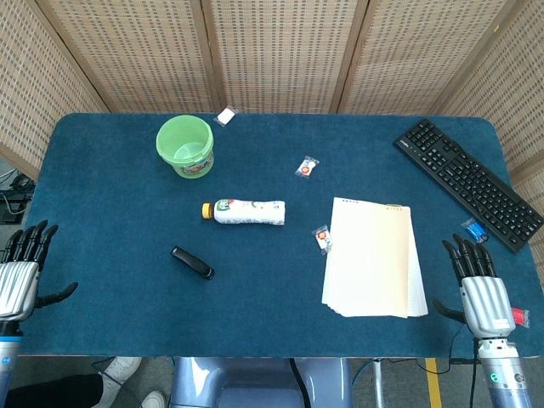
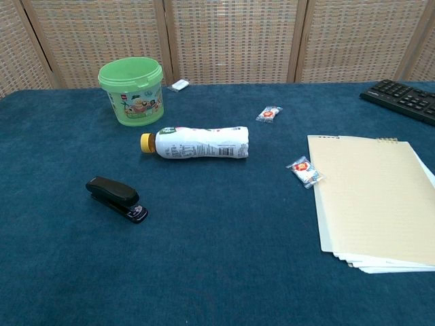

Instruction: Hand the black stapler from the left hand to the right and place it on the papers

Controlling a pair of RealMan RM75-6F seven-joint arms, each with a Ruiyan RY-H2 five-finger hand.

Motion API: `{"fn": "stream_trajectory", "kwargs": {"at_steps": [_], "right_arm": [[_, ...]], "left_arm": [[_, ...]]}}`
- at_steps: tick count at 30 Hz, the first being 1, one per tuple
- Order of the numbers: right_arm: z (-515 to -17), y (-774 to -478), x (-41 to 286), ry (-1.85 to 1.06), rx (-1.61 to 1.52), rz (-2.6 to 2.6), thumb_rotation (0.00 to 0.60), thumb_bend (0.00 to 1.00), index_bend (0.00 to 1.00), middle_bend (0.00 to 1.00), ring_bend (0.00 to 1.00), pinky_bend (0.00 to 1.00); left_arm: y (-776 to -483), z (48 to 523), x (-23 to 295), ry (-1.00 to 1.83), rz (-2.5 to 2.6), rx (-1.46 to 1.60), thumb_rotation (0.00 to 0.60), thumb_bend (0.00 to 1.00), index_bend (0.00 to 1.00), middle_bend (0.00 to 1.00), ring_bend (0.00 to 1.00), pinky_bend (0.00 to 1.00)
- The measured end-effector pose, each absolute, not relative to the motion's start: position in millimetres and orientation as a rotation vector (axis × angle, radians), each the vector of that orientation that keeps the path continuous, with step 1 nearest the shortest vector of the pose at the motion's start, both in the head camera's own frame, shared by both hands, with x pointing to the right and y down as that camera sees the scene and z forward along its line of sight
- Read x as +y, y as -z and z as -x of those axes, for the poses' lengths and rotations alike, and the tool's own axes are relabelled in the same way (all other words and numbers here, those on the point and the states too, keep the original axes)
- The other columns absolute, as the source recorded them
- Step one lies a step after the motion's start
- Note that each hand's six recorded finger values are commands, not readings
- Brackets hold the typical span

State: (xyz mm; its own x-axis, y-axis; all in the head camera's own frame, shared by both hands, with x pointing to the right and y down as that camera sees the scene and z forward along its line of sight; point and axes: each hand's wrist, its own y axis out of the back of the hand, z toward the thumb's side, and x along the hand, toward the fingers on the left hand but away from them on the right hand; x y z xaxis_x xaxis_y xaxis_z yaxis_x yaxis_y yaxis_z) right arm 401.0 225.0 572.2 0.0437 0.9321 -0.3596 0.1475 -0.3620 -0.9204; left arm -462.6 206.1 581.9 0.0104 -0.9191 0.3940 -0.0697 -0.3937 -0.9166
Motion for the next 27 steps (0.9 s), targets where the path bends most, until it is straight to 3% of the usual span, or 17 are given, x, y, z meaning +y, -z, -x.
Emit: {"fn": "stream_trajectory", "kwargs": {"at_steps": [24, 27], "right_arm": [[-402.0, -572.1, 225.9, -1.396, -1.120, 1.605, 0.600, 0.02, 0.08, 0.00, 0.00, 0.00], [-402.4, -572.4, 225.6, -1.396, -1.122, 1.605, 0.600, 0.02, 0.08, 0.00, 0.00, 0.00]], "left_arm": [[-584.8, 458.3, 206.8, 1.474, 1.571, 1.008, 0.600, 0.19, 0.00, 0.00, 0.00, 0.00], [-584.1, 455.8, 205.9, 1.460, 1.575, 1.003, 0.600, 0.19, 0.04, 0.00, 0.00, 0.06]]}}
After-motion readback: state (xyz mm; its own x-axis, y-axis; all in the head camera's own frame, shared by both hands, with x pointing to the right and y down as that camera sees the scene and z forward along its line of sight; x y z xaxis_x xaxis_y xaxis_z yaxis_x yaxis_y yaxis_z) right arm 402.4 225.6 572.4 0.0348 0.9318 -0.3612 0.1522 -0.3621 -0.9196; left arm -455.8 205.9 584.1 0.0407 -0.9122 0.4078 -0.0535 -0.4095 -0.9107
